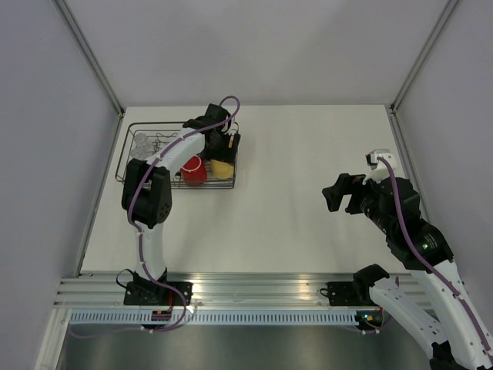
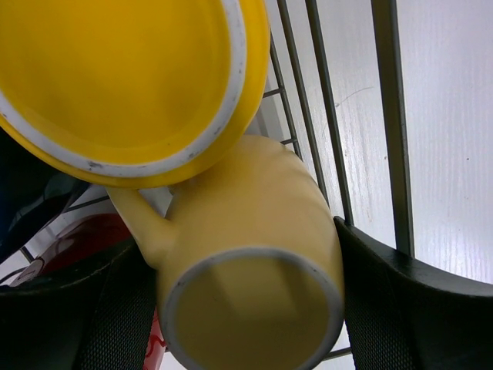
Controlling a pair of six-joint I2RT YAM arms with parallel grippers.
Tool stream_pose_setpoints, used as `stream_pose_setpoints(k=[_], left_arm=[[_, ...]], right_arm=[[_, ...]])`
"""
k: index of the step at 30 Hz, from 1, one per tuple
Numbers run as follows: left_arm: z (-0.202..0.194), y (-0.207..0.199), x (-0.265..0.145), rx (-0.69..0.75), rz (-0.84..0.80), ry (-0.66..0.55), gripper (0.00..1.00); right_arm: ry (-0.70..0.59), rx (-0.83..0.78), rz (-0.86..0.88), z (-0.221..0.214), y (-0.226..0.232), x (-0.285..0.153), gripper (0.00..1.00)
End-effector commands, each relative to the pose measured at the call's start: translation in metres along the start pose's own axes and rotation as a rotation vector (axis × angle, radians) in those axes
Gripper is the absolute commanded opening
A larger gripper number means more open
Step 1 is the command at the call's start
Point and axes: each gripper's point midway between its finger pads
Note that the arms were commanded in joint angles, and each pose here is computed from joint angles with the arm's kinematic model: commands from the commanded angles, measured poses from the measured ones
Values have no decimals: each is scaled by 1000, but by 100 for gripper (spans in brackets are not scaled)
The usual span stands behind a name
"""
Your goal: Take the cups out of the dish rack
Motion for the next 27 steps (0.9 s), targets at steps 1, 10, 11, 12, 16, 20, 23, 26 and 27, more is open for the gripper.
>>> stream_pose_setpoints(k=[1, 10, 11, 12, 16, 20, 23, 26, 27], left_arm=[[43, -8, -44, -27, -13, -146, 2], [62, -2, -78, -48, 19, -235, 2], [64, -1, -81, -51, 23, -239, 2], [67, 0, -87, -52, 29, -253, 2], [76, 3, -106, -66, 45, -299, 2], [85, 1, -133, -83, 42, -361, 2], [87, -3, -154, -101, 40, -403, 2], [90, -11, -177, -109, 28, -451, 2], [90, -15, -184, -109, 24, -465, 2]], right_arm=[[-31, -5, 28, 8, 6, 0, 98], [-31, -7, 28, 8, 6, 0, 98], [-30, -5, 30, 8, 7, 0, 98], [-31, -5, 30, 9, 7, -1, 98], [-31, -5, 27, 9, 6, 0, 98], [-32, -7, 34, 9, 7, 1, 98], [-36, 9, 53, 10, 12, 2, 98], [-20, 20, 98, 6, 20, 8, 98], [-14, 19, 116, 4, 23, 11, 98]])
Point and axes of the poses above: each gripper's point midway between its finger pads, its own x axis out along the fingers, its own y axis along the line the jaws close on, z = x × y, and after that the axes turned 6 degrees about x, right-handed
